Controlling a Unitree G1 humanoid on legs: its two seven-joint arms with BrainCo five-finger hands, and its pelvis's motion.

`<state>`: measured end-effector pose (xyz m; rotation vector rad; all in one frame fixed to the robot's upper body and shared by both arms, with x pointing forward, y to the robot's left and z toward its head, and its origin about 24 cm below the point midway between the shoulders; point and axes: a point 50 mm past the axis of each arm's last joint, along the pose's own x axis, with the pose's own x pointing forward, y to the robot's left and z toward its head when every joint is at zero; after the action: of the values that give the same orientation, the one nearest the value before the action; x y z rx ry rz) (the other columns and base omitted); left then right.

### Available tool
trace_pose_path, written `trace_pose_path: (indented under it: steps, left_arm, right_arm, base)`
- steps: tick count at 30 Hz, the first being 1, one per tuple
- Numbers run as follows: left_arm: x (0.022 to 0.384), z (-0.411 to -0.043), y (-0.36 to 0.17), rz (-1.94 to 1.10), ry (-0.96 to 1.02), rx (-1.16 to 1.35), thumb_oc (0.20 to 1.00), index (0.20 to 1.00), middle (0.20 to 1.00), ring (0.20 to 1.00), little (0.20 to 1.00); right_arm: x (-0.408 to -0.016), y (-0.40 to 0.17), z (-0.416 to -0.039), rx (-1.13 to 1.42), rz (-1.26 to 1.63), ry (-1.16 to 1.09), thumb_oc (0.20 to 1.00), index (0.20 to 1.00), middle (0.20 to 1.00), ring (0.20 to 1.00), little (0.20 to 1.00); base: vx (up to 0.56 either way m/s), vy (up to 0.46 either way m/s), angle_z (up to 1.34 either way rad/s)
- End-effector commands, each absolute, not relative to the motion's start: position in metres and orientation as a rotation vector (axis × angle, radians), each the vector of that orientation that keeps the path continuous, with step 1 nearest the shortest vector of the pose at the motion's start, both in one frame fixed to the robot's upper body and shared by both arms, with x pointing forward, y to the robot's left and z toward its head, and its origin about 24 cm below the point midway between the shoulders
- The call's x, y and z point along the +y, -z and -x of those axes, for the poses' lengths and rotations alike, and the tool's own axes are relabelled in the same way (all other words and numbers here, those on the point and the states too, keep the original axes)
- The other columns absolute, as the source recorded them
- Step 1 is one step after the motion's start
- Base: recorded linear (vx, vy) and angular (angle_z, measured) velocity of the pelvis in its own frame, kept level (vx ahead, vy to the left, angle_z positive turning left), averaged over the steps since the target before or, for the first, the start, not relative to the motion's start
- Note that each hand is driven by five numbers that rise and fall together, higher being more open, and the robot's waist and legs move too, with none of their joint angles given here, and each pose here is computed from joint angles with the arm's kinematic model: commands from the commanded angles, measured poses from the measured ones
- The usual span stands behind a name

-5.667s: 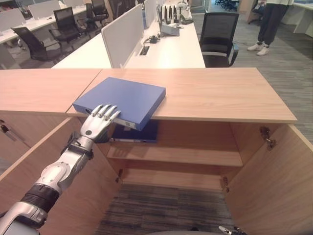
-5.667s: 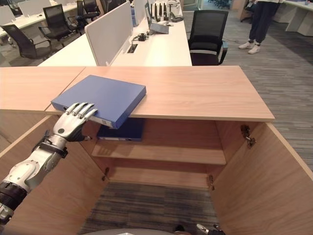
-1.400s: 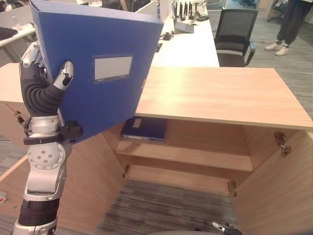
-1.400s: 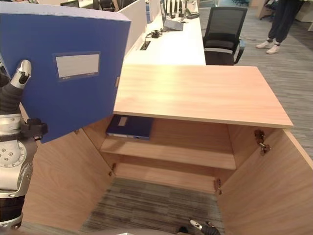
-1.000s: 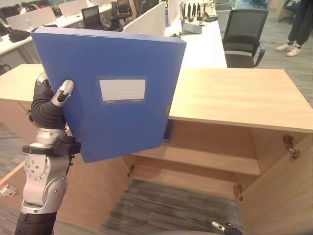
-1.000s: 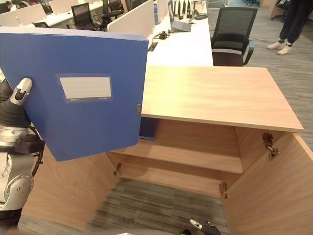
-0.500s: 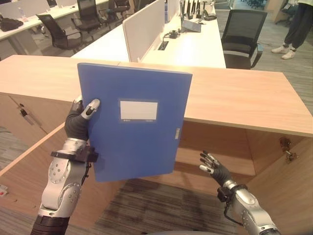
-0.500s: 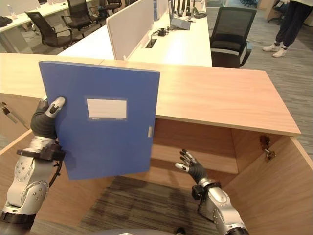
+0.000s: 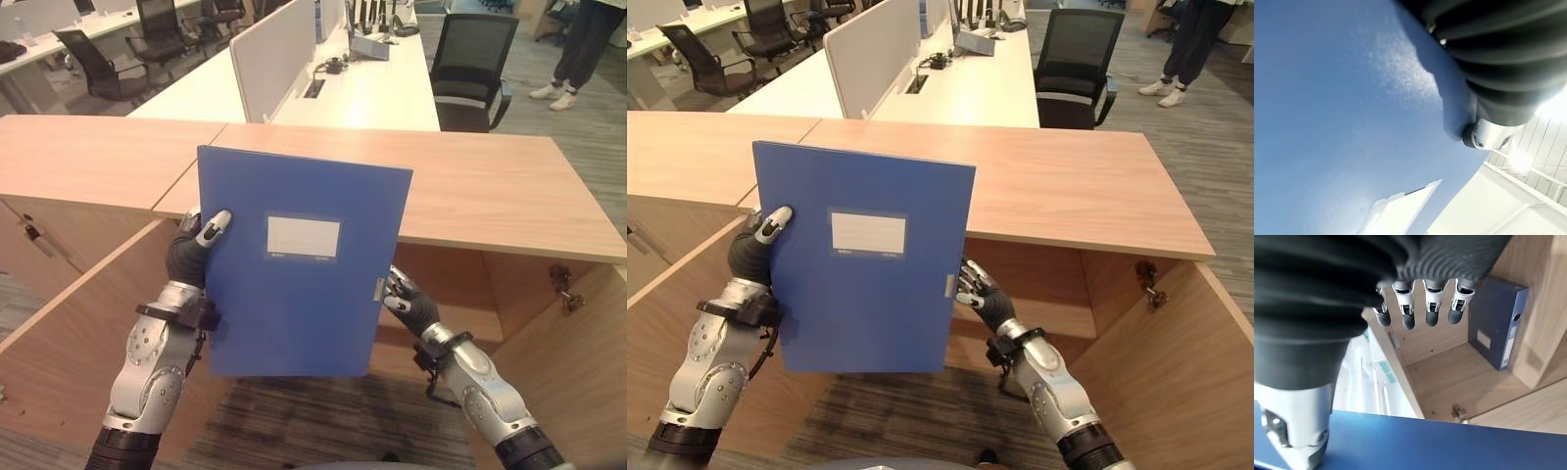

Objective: Put the empty folder in the office cabinet

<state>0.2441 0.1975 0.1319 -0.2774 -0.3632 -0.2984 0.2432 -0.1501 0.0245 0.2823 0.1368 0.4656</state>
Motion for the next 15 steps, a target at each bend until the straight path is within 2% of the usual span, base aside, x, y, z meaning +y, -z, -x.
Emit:
trace_pose_path:
  steps: [1, 7, 15]
  left_arm:
    - [0.169, -0.253, -0.153, 0.268, 0.467, -0.439, 0.200, 0.200, 0.200, 0.200, 0.200]
    - [0.156, -0.256, -0.153, 0.256, 0.531, -0.424, 0.200, 0.200, 0.200, 0.200, 0.200]
    - [0.183, -0.254, -0.152, 0.191, 0.425, -0.431, 0.200, 0.200, 0.200, 0.200, 0.200]
  right_arm:
    - [-0.104, -0.063, -0.260, -0.033, -0.366, -0.620, 1.000, 1.000, 1.000, 1.000, 1.000]
    - [-0.092, -0.064, -0.259, -0.030, -0.380, -0.664, 1.000, 1.000, 1.000, 1.000, 1.000]
    - [-0.106, -0.058, -0.253, -0.009, -0.407, -0.627, 1.000, 1.000, 1.000, 1.000, 1.000]
  base:
    - [0.00, 0.000, 0.00]
    - [0.00, 0.000, 0.00]
    - [0.00, 0.000, 0.00]
